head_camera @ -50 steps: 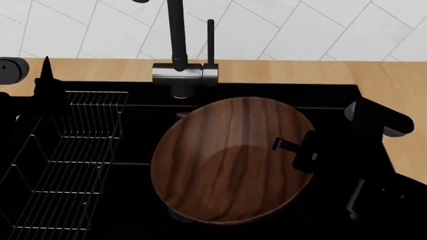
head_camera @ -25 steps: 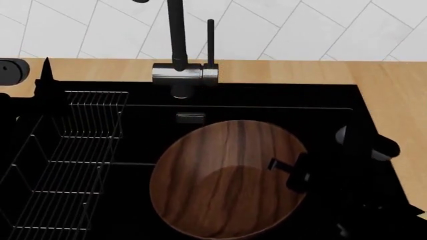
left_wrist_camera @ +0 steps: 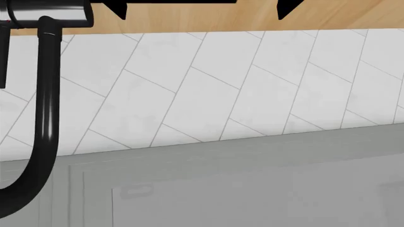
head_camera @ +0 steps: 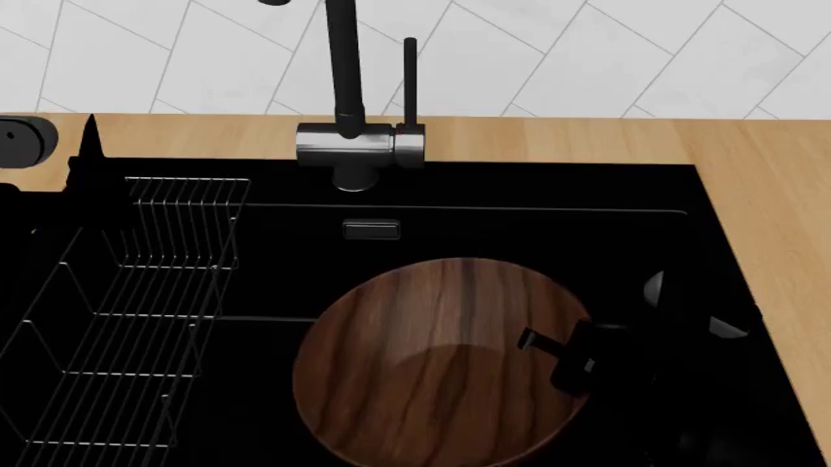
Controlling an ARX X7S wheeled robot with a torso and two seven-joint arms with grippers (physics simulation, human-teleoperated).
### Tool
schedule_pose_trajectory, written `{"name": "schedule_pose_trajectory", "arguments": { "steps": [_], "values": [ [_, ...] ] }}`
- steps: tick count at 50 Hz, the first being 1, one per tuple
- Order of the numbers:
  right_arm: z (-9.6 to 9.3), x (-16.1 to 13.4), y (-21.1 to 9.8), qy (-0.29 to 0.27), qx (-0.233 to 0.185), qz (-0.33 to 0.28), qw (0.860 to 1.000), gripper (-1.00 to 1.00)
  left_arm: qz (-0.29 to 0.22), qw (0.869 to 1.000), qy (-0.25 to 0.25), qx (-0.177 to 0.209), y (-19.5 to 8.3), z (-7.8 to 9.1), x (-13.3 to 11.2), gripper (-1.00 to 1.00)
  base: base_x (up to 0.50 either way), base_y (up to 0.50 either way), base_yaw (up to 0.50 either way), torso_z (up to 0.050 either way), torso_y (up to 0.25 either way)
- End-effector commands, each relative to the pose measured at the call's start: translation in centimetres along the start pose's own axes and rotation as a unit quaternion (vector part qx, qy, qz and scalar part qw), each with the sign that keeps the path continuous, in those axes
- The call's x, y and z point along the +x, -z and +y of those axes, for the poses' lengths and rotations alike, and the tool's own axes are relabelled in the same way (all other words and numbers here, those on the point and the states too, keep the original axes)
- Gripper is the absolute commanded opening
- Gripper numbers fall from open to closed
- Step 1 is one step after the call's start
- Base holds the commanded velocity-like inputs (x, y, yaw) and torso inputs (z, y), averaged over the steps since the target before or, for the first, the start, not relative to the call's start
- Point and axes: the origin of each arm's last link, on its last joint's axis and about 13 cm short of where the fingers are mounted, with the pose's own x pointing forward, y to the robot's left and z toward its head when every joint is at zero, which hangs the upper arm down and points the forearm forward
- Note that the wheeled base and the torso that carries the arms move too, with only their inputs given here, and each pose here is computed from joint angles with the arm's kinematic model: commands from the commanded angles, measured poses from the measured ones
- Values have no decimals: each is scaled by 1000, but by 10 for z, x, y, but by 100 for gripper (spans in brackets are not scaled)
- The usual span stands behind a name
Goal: Move the fresh-baked cupcake off the tray onto the counter, and place the bowl used for mixing into the sink.
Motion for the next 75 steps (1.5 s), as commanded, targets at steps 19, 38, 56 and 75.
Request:
{"name": "schedule_pose_trajectory", "arguments": {
  "steps": [19, 38, 56, 75],
  "values": [
    [-2, 5, 14, 31, -8, 23, 999, -100, 1, 1000, 0, -1, 1, 0, 0, 100, 0, 0, 0, 0, 0],
    [-5, 6, 25, 42, -14, 38, 998, -100, 3, 1000, -1, -1, 3, 1, 0, 100, 0, 0, 0, 0, 0],
    [-4, 6, 25, 59, -27, 51, 997, 100, 4, 1000, -1, -2, 4, 1, 0, 100, 0, 0, 0, 0, 0],
    [12, -9, -11, 62, -71, 10, 995, 100, 3, 1000, 1, 0, 1, 0, -1, 100, 0, 0, 0, 0, 0]
  ]
}}
